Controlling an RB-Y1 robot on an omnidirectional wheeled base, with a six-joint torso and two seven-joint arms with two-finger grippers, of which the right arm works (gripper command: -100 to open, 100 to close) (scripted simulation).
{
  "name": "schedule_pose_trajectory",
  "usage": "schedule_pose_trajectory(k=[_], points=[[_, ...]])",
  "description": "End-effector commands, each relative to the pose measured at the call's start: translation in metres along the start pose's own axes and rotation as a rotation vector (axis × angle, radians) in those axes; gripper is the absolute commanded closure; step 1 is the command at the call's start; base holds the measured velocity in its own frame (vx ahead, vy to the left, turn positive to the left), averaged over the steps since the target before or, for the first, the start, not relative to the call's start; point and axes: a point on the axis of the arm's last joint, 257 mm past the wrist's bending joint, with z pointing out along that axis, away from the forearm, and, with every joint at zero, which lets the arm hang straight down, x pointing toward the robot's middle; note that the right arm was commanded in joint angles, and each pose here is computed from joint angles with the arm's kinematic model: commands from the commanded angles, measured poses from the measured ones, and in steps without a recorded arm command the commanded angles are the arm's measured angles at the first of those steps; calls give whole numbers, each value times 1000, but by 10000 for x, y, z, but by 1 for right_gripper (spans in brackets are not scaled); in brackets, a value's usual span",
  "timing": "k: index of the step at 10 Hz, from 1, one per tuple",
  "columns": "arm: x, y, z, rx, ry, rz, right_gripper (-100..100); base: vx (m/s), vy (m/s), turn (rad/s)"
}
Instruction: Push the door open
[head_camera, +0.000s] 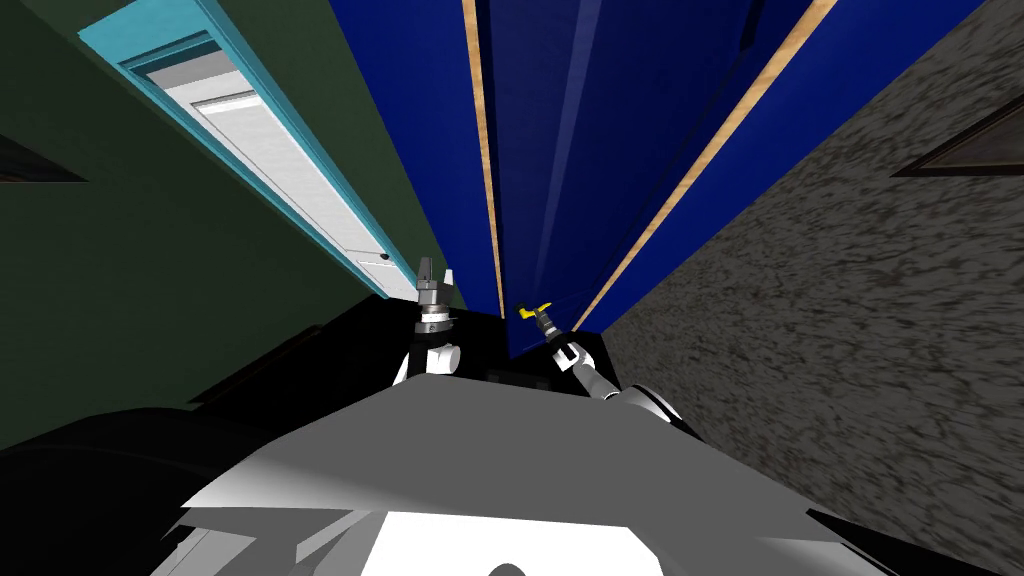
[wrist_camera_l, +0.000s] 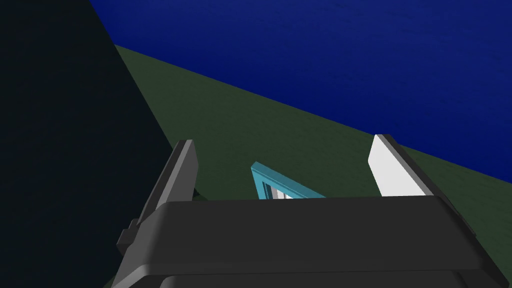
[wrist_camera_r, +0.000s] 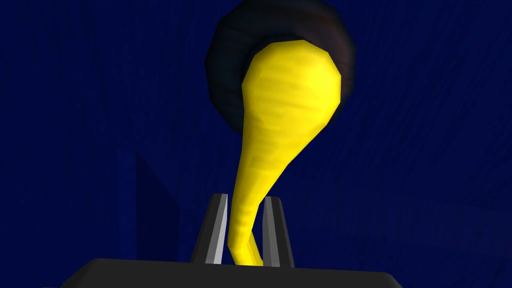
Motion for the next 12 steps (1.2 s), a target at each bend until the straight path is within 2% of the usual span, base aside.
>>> schedule_pose_trajectory(k=[1, 10, 12], points=[[-34, 33, 11, -6, 1, -8, 100, -89, -180, 116], [366, 87, 72, -17, 83, -8, 100, -99, -170, 121], [443, 98, 81, -19, 98, -8, 100, -17, -50, -81]])
